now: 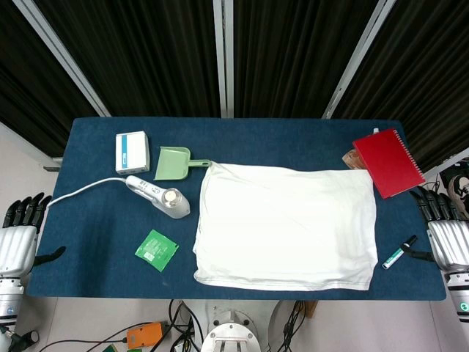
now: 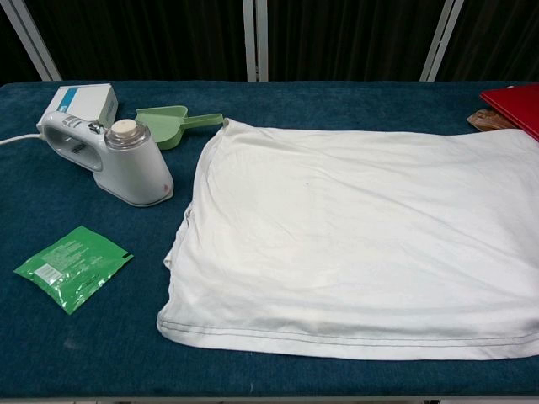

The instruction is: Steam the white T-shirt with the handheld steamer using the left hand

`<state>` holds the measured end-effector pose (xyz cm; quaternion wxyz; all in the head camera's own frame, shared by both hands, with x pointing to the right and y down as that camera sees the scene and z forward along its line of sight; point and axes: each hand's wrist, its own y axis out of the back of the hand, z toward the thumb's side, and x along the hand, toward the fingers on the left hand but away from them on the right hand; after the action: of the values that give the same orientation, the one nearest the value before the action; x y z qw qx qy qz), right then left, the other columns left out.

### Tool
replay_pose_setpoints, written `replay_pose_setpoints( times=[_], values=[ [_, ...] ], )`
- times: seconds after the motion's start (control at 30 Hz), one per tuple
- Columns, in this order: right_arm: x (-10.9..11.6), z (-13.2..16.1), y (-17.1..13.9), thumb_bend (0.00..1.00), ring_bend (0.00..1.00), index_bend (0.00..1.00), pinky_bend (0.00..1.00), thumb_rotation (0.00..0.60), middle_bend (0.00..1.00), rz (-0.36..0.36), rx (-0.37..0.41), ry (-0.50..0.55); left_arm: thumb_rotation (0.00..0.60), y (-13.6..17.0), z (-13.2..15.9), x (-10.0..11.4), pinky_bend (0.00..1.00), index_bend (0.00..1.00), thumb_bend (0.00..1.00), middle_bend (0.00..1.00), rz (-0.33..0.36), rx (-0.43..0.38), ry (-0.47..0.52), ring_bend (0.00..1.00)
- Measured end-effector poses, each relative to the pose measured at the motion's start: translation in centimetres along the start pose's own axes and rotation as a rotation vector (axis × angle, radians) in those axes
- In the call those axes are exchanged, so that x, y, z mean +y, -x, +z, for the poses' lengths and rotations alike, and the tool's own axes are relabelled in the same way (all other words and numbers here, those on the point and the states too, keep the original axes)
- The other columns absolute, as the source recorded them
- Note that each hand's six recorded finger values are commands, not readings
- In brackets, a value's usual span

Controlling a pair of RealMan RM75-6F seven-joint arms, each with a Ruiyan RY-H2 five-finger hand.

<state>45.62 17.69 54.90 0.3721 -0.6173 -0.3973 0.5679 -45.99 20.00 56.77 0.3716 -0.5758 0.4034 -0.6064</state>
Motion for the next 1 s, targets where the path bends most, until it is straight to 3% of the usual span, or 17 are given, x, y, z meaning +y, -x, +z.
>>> replay_pose_setpoints(
  times=[0.33, 0.53, 0.77, 1.0],
  values=[
    [0.1, 0.0, -0.3, 0.08, 0.0, 0.0, 0.04, 0.6, 0.06, -0.013, 0.011, 0.009, 0.6, -0.9, 1.9, 0.5, 0.0, 0.02, 0.04, 0.03, 0.027, -0.051, -0.002, 0.0],
    [-0.2, 0.3, -0.2, 0.08, 0.0, 0.0, 0.04, 0.6, 0.06, -0.007, 0.034, 0.007, 0.6, -3.6, 5.7, 1.0, 0.0, 0.02, 0.04, 0.03, 0.038, -0.181, -0.025, 0.0],
    [-0.6, 0.4, -0.3, 0.08, 0.0, 0.0, 0.04, 0.6, 0.06, 0.005, 0.038, 0.006, 0.6, -8.7, 11.3, 0.4, 0.0, 0.1, 0.04, 0.09, -0.02, -0.355, -0.143, 0.01],
    [-2.2, 0.0, -0.6, 0.08, 0.0, 0.0, 0.04, 0.6, 0.06, 0.071, 0.017, -0.001, 0.6, -13.1, 15.0, -1.3, 0.0, 0.18, 0.04, 0.16, -0.117, -0.428, -0.341, 0.06]
  ],
)
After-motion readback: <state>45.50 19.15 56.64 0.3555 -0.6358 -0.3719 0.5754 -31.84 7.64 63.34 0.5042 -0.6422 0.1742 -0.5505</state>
